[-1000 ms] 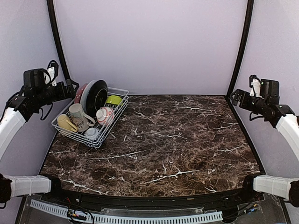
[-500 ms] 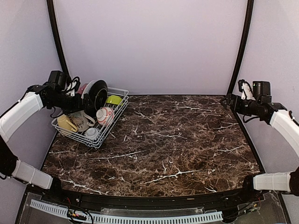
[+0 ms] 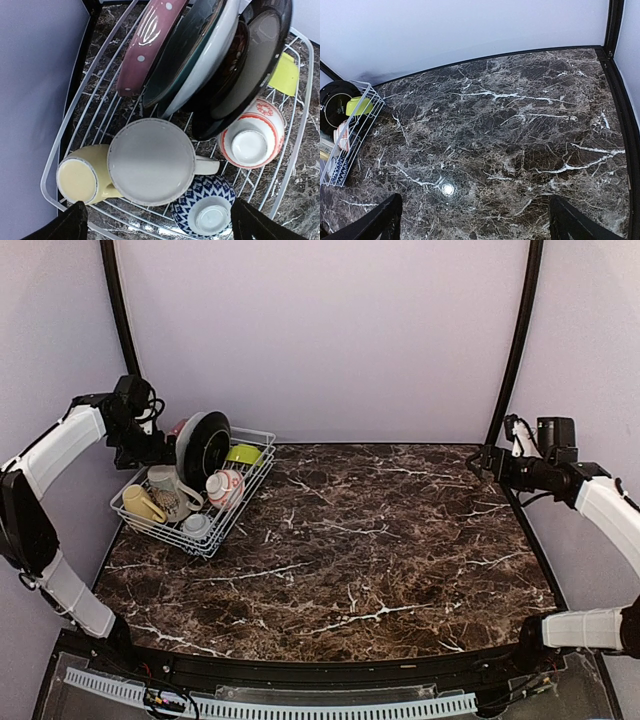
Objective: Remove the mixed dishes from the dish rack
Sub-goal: Grab the cup from the dish rack.
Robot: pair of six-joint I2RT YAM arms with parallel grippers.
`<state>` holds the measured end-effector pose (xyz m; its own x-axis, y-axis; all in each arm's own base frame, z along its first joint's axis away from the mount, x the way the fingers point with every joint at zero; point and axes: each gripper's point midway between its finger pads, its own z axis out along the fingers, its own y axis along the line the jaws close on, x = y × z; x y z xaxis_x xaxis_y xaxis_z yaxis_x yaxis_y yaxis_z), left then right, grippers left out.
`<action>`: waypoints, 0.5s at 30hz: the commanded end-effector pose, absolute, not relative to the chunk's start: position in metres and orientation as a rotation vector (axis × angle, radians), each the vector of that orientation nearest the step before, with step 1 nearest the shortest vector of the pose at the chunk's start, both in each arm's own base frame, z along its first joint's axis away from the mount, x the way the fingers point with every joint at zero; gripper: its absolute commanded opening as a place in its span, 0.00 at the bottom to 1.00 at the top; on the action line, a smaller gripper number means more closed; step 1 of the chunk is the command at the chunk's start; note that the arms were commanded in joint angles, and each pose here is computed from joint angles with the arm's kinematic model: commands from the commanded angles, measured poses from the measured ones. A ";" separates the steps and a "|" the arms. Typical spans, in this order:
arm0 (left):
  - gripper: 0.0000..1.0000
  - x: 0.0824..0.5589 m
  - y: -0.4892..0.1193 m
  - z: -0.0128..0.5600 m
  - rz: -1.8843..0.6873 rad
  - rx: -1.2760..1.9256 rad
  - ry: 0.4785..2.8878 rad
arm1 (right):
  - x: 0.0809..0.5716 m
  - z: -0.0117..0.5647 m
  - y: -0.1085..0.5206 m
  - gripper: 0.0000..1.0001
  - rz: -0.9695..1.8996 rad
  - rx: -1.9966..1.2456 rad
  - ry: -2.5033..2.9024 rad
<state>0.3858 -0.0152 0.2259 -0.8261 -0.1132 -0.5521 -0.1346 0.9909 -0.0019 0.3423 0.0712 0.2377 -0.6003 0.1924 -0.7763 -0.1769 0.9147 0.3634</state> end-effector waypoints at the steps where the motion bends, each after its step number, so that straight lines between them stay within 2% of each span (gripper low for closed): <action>1: 0.99 0.394 -0.010 0.206 0.108 -0.161 2.661 | 0.337 0.239 0.078 0.99 0.545 -0.009 2.140; 7: 0.99 0.416 -0.003 0.185 0.150 -0.194 2.700 | 0.330 0.239 0.076 0.99 0.535 0.000 2.136; 15: 0.95 0.417 0.002 0.162 0.200 -0.189 2.730 | 0.335 0.232 0.081 0.99 0.567 0.016 2.158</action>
<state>0.4244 -0.0034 0.1778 -0.8926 -0.1099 -0.4373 -0.1626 0.9830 0.0848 0.3314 0.0753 0.2347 -0.6061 0.2019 -0.7694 -0.1821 0.9064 0.3812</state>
